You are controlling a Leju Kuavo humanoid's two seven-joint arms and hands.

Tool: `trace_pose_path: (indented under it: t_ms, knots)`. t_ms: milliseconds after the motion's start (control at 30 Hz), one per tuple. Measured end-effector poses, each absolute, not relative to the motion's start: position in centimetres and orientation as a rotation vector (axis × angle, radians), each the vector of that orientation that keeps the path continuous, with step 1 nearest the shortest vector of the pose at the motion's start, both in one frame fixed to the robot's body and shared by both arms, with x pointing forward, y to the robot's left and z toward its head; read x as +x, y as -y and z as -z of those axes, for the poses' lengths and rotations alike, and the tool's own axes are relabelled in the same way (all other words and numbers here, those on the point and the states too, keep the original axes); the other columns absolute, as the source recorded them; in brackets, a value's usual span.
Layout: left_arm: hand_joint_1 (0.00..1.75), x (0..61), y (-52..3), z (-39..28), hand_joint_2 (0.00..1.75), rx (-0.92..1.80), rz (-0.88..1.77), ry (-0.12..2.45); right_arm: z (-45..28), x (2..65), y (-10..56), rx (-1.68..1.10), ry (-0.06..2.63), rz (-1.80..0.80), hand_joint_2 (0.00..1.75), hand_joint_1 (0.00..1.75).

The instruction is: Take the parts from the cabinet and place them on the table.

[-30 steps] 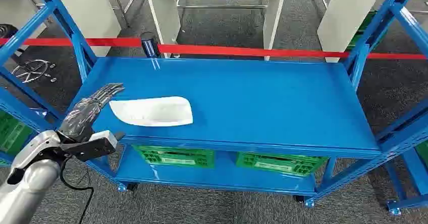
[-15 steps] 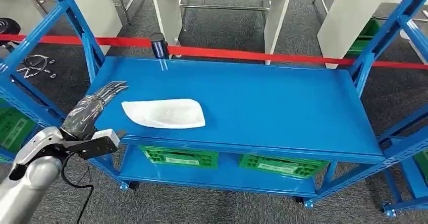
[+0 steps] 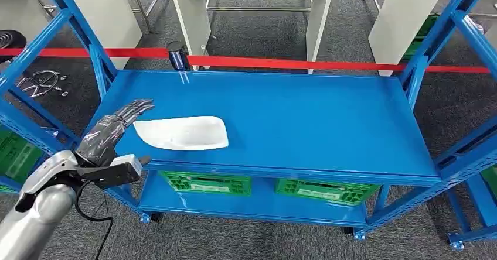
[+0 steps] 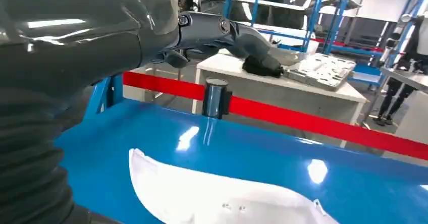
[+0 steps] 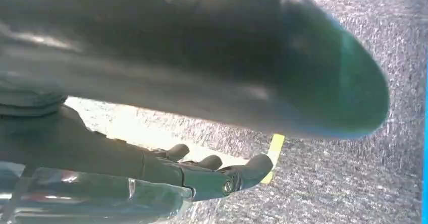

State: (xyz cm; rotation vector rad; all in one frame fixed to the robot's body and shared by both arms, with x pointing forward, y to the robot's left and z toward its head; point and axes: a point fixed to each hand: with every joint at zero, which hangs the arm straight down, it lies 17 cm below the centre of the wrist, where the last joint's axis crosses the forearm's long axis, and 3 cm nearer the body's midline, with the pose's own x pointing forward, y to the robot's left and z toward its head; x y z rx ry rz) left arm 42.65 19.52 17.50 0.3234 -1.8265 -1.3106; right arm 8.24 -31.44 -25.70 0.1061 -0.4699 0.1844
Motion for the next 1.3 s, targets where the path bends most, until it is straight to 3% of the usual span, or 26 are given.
trace_pose_path:
  t_ms: [467,500,667,1300]
  knots:
    - [0.00,42.6,-19.0,-16.6,1.75,0.264,1.346,1.793,25.7,8.4,31.4,0.108,0.468,-0.202,0.00,0.00]
    - [0.00,42.6,-18.8,-16.4,0.00,0.254,1.347,1.790,25.7,8.4,31.4,0.106,0.470,-0.202,0.00,0.00]
    - [0.00,42.1,-17.4,-16.4,0.00,0.174,1.292,1.823,25.7,8.3,31.5,0.102,0.470,-0.195,0.00,0.00]
    - [0.00,41.7,-16.4,-18.9,0.00,0.287,1.294,1.918,25.7,8.3,30.9,0.118,0.466,-0.195,0.00,0.00]
